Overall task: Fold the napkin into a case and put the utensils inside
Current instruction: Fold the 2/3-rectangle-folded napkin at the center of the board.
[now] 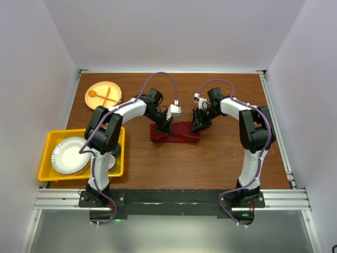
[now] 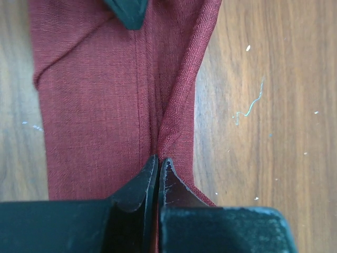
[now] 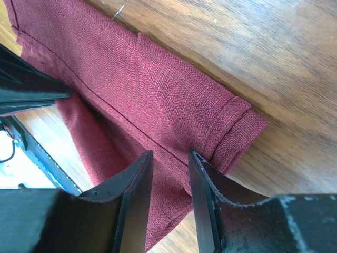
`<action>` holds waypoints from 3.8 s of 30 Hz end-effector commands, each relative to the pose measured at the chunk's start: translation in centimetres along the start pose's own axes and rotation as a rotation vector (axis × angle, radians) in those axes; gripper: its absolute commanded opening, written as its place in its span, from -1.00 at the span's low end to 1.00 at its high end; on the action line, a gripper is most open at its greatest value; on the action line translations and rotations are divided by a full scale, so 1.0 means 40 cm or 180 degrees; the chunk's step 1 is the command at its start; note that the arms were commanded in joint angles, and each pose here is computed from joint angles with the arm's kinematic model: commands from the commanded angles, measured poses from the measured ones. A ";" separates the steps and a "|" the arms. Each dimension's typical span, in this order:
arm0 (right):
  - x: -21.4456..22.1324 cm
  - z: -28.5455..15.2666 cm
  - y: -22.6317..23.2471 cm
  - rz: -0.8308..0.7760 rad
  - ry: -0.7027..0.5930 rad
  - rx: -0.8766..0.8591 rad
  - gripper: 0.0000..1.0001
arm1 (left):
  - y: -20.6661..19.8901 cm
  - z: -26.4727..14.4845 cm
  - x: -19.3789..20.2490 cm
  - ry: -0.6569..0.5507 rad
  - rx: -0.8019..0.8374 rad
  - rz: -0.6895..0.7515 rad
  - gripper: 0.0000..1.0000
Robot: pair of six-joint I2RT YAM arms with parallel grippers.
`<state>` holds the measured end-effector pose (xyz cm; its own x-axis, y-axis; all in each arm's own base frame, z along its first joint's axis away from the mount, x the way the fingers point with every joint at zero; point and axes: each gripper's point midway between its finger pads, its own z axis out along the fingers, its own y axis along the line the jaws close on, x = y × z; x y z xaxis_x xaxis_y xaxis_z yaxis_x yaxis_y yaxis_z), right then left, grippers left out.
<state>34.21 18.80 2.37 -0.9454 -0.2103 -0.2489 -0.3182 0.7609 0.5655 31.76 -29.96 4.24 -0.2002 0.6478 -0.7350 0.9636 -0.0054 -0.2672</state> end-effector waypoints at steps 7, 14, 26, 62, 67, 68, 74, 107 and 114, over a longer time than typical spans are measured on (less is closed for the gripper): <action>0.049 0.034 -0.103 -0.0072 0.0258 0.0500 -0.22 | 0.043 -0.055 -0.063 -0.0315 0.0023 -0.0312 -1.00; 0.042 0.031 -0.101 -0.0072 0.0256 0.0491 -0.23 | 0.093 -0.016 0.014 -0.0187 0.0003 -0.0672 -1.00; -0.052 -0.053 -0.010 -0.0135 -0.0040 0.0324 -0.16 | 0.102 0.005 0.083 -0.0060 0.0080 -0.0882 -1.00; -0.037 -0.016 0.153 -0.2366 0.0040 -0.0620 0.22 | 0.105 0.006 0.110 -0.0069 0.0199 -0.0993 -1.00; -0.013 0.011 0.141 -0.2327 0.0118 -0.0632 0.21 | 0.107 0.006 0.112 -0.0061 0.0186 -0.1009 -1.00; -0.007 0.019 0.133 -0.2303 0.0137 -0.0611 0.19 | 0.108 0.006 0.112 -0.0060 0.0180 -0.1006 -1.00; -0.009 0.050 0.080 -0.2128 0.0207 -0.0351 -0.25 | 0.095 0.007 0.121 -0.0035 0.0225 -0.1037 -1.00; 0.121 0.014 0.152 -0.1245 0.0594 -0.0750 -1.00 | -0.076 -0.097 -0.144 -0.0720 -0.0784 0.0596 0.32; 0.125 0.009 0.171 -0.1157 0.0610 -0.0863 -1.00 | -0.098 -0.053 -0.159 -0.0750 -0.1108 0.1073 0.18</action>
<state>27.06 22.41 3.19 -0.7441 -0.5855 -0.3217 -0.6309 0.4575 0.6266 27.81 -31.82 9.79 0.0142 0.4915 -0.8708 0.9986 0.0367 0.0370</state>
